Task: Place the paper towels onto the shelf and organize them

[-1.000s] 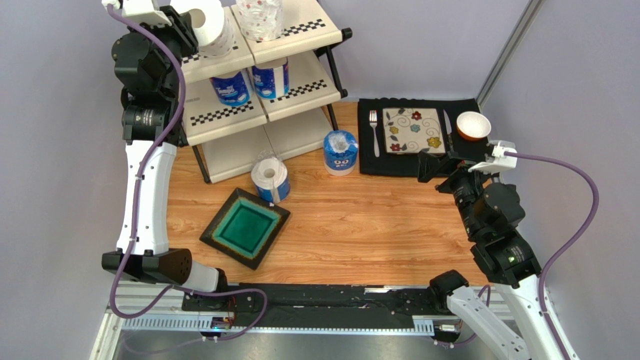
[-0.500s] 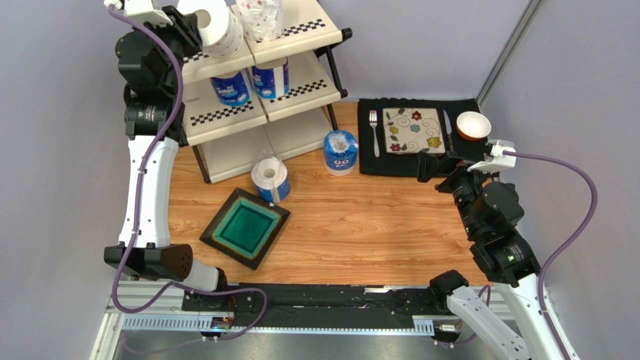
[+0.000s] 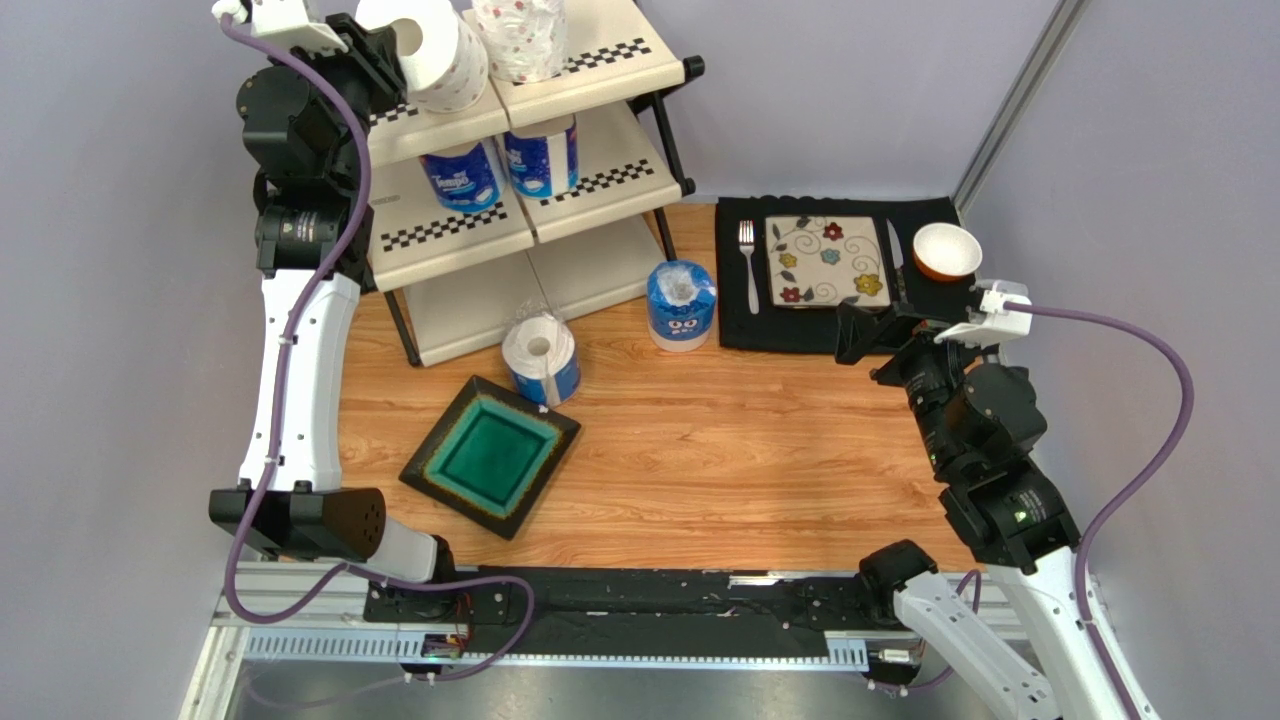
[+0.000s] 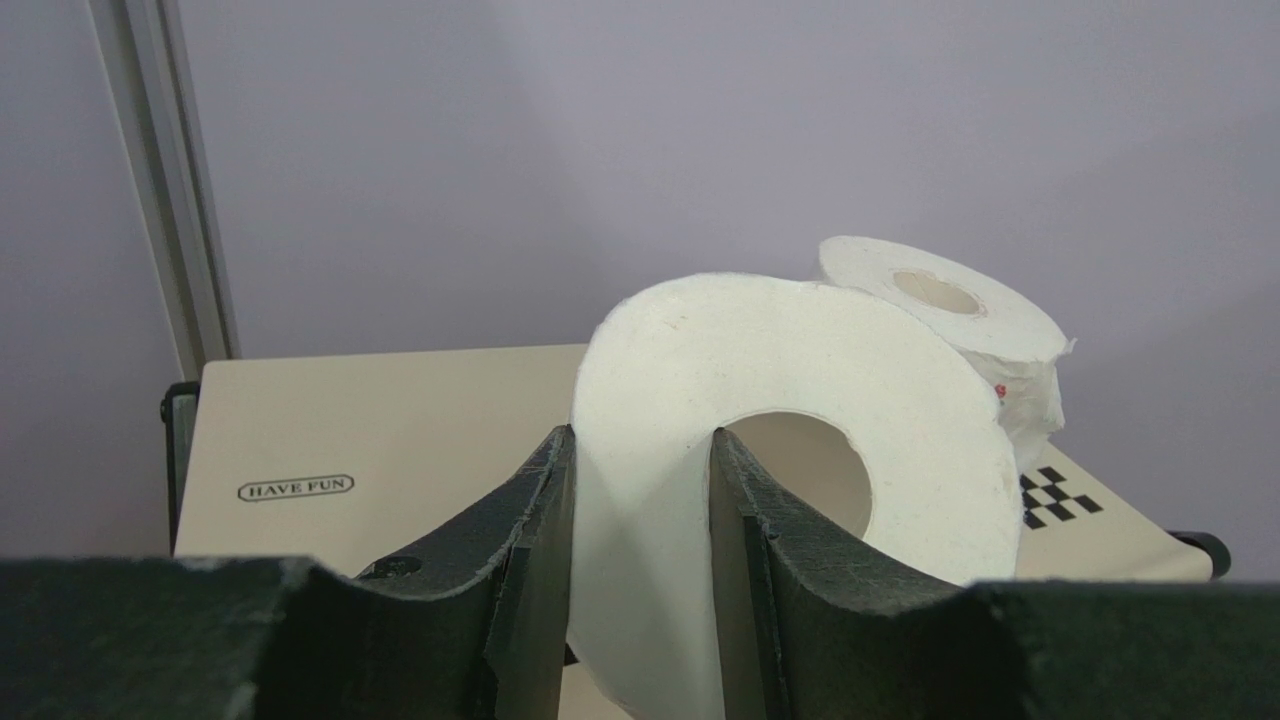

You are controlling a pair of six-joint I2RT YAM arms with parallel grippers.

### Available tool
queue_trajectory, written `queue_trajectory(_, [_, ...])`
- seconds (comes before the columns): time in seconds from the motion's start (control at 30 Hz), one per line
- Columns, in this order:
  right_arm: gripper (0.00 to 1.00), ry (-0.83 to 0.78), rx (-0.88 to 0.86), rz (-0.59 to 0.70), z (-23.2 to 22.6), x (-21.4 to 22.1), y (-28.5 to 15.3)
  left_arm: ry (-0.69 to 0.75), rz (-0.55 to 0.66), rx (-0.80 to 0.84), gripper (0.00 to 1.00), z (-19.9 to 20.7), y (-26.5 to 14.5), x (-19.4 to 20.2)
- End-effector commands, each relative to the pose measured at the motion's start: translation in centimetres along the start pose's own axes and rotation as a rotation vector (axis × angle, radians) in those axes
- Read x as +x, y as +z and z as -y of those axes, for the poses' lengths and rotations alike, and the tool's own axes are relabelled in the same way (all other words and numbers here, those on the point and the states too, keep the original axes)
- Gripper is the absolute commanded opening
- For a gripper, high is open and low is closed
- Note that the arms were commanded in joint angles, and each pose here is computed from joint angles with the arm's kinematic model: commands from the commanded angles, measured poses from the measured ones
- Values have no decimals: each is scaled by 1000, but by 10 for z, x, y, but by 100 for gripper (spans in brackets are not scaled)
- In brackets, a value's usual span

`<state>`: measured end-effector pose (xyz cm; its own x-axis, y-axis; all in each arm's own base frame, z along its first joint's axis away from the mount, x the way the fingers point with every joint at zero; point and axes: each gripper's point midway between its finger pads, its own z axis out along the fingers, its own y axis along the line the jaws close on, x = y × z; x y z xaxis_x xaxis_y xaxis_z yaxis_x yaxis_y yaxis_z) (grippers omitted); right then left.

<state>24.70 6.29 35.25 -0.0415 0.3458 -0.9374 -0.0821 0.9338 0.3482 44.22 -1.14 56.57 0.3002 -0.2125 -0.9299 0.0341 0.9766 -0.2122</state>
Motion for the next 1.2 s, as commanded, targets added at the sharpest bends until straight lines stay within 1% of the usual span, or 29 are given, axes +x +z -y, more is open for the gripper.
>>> queue_trajectory(0.0, [98,-9,7,20,1,-4,3,-17,69,-10,24,-2,5,-15])
queue_trajectory(0.03, [98,-12,8,16,1,-2,3,-16,68,-13,27,-3,5,-15])
queue_trajectory(0.2, [98,-11,8,17,1,-3,3,-10,74,-28,31,-6,6,-16])
queue_trajectory(0.3, [98,-13,8,17,1,-3,3,-6,76,-29,37,-6,6,-16])
queue_trajectory(0.33, [98,-13,9,18,2,-3,3,-9,75,-30,42,-6,7,-15])
queue_trajectory(0.4, [98,-15,13,21,2,-4,3,-14,71,-25,46,-5,9,-12])
queue_trajectory(0.43, [98,-16,15,23,3,-5,3,-21,75,-23,50,-5,10,-12])
queue_trajectory(0.5, [98,-21,16,23,3,-5,3,-30,73,-20,53,-4,12,-10])
queue_trajectory(0.53, [98,-22,17,24,3,-5,2,-36,76,-17,56,-4,13,-10])
queue_trajectory(0.63, [98,-28,18,21,4,-4,3,-46,69,-15,62,-3,16,-6])
queue_trajectory(0.73, [98,-30,17,14,3,-2,4,-50,54,-17,66,-4,18,2])
queue_trajectory(0.83, [98,-31,16,9,3,0,5,-57,89,-6,70,-2,18,-5])
queue_trajectory(1.07, [98,-28,7,-2,0,3,8,-69,96,17,72,2,17,-7])
queue_trajectory(1.17, [98,-27,3,-1,0,2,8,-91,123,38,74,8,12,-20])
